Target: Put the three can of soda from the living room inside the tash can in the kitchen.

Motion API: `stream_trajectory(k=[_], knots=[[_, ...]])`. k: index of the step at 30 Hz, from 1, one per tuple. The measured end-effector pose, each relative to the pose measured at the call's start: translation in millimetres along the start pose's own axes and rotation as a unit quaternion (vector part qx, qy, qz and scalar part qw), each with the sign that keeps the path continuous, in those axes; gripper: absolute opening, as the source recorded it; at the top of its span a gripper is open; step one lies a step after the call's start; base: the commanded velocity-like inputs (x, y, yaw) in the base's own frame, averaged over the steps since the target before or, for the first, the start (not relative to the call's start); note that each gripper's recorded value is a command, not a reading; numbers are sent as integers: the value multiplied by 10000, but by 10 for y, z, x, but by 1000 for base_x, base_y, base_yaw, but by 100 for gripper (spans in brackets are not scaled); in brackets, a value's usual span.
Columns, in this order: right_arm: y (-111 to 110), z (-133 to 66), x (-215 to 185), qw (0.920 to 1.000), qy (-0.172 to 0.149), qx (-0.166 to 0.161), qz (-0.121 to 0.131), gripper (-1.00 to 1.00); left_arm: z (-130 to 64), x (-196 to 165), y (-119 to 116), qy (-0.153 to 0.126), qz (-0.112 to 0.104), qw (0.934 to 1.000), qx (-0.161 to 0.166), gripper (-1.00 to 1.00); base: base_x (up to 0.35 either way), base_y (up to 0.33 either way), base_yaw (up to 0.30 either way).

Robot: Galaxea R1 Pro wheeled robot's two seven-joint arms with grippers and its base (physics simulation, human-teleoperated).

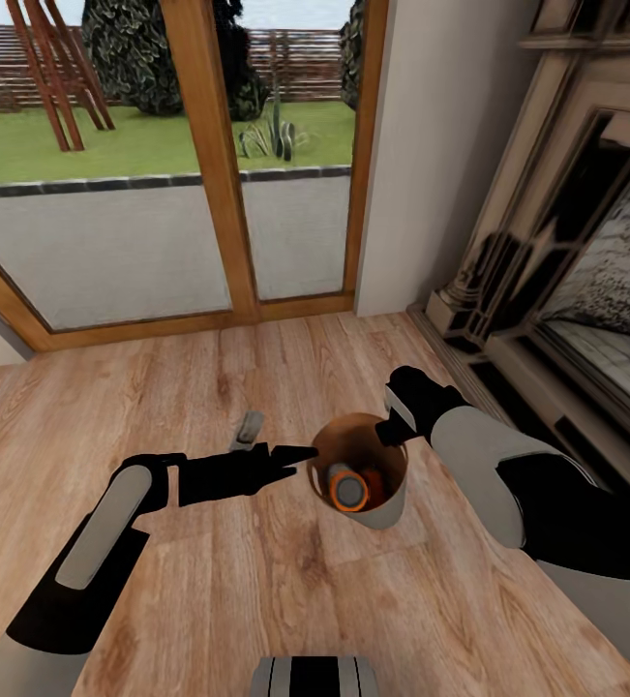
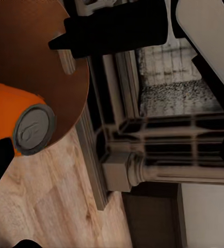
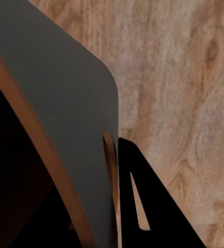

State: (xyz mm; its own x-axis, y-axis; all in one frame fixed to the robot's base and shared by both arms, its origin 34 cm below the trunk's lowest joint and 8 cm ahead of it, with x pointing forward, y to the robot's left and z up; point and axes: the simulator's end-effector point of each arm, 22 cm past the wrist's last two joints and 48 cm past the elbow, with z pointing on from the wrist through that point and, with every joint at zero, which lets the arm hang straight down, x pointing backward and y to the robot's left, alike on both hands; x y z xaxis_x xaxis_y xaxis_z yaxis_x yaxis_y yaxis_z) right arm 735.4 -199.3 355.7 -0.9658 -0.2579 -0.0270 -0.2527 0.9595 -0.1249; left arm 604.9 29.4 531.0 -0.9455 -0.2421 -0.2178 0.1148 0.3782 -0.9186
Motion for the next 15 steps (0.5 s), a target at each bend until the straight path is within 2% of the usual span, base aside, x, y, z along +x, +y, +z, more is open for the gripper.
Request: stream_trajectory(k=[6, 9, 11, 12, 13, 14, 15], knots=[[-8, -1, -2, 10000, -3, 11, -3, -100, -28, -17, 63, -17, 18, 9999, -114, 100, 0, 0, 0], [-18, -4, -6, 10000, -9, 24, -5, -100, -55, -36, 170, -38, 30, 9994, -336, 100, 0, 0, 0], [-19, -7, -10, 10000, -13, 20, 1, -100, -105, -56, 309, -54, 45, 9981, -612, 100, 0, 0, 0], [-20, -8, -11, 10000, -15, 15, 8, -100, -159, -73, 433, -64, 64, 9963, -856, 100, 0, 0, 0], [-24, -8, -12, 10000, -16, 7, 21, -100, -263, -99, 652, -78, 97, 9914, -1301, 100, 0, 0, 0], [-26, -8, -11, 10000, -16, 7, 22, -100, -302, -106, 730, -80, 97, 9892, -1463, 100, 0, 0, 0], [-31, -7, -11, 10000, -15, 7, 26, -100, -380, -119, 891, -90, 107, 9833, -1812, 100, 0, 0, 0]])
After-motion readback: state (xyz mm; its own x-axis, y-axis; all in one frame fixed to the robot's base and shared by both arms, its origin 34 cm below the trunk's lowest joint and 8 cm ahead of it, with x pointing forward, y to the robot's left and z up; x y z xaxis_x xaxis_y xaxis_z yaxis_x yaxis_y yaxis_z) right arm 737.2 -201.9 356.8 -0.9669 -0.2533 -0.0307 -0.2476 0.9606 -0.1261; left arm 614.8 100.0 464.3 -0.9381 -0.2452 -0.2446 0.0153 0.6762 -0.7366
